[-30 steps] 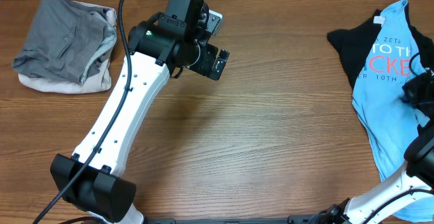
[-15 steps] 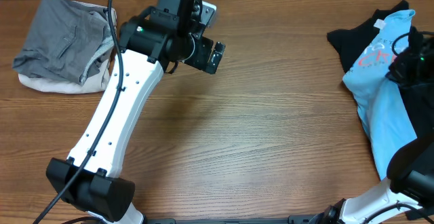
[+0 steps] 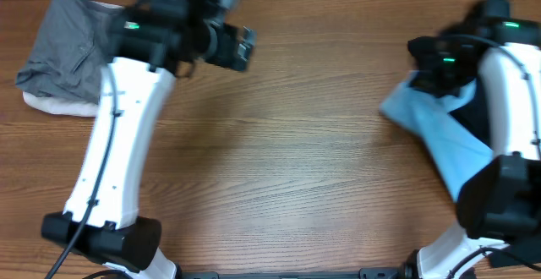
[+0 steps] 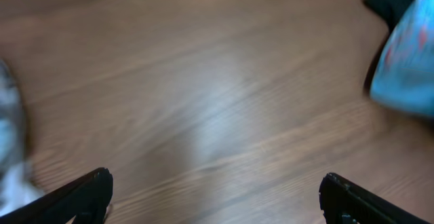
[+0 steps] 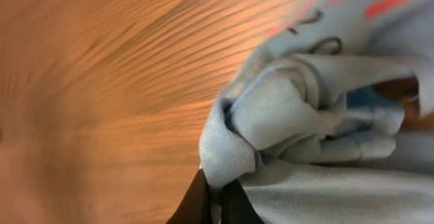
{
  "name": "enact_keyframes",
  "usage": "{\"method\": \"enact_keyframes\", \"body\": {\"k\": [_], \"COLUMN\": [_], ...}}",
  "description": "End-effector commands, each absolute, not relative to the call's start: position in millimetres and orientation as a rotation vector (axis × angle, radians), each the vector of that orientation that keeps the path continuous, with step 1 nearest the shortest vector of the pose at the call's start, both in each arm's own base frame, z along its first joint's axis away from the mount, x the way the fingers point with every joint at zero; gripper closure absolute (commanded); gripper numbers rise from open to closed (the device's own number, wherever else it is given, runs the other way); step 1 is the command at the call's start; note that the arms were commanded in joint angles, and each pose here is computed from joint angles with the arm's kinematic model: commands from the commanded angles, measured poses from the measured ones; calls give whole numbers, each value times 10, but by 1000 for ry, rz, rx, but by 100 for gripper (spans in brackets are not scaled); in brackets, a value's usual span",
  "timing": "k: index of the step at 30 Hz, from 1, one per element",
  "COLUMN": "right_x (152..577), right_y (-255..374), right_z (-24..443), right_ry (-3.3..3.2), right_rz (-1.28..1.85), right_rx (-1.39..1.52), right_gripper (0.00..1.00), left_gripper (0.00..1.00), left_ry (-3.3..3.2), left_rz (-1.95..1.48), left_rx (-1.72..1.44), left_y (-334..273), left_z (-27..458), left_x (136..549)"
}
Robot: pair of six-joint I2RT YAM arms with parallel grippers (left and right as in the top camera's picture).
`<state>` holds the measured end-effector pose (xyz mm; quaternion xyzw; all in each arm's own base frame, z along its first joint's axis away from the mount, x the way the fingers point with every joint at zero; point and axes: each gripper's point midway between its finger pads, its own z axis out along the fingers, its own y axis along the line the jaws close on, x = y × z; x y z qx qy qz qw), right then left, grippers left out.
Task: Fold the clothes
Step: 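Drag the blue T-shirt with the right gripper toward table center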
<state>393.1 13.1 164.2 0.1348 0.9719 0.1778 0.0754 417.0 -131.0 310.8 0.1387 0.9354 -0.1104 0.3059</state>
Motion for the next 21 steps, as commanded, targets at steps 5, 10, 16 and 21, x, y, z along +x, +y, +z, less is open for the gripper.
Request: {"method": "enact_keyframes", "body": {"k": [5, 10, 16, 21], "right_x": [3826, 3620, 3246, 2951], "right_y": [1404, 2066, 2695, 2978], "right_z": [1847, 1864, 1878, 1869], "right_ry": [2899, 2889, 2851, 2805], "right_rz": [642, 661, 685, 684], "right_rx": [-51, -247, -555, -806], "right_gripper": [96, 96, 95, 72], "left_gripper": [0, 0, 0, 0], "left_ry": [2423, 2468, 2454, 2449], "left_rz": [-224, -196, -191, -193], "left_rx": [137, 92, 106, 108], "left_y": [-589, -374, -377, -384], "left_z": [3551, 3475, 3488, 3482], "left_x": [4174, 4121, 4159, 4191]}}
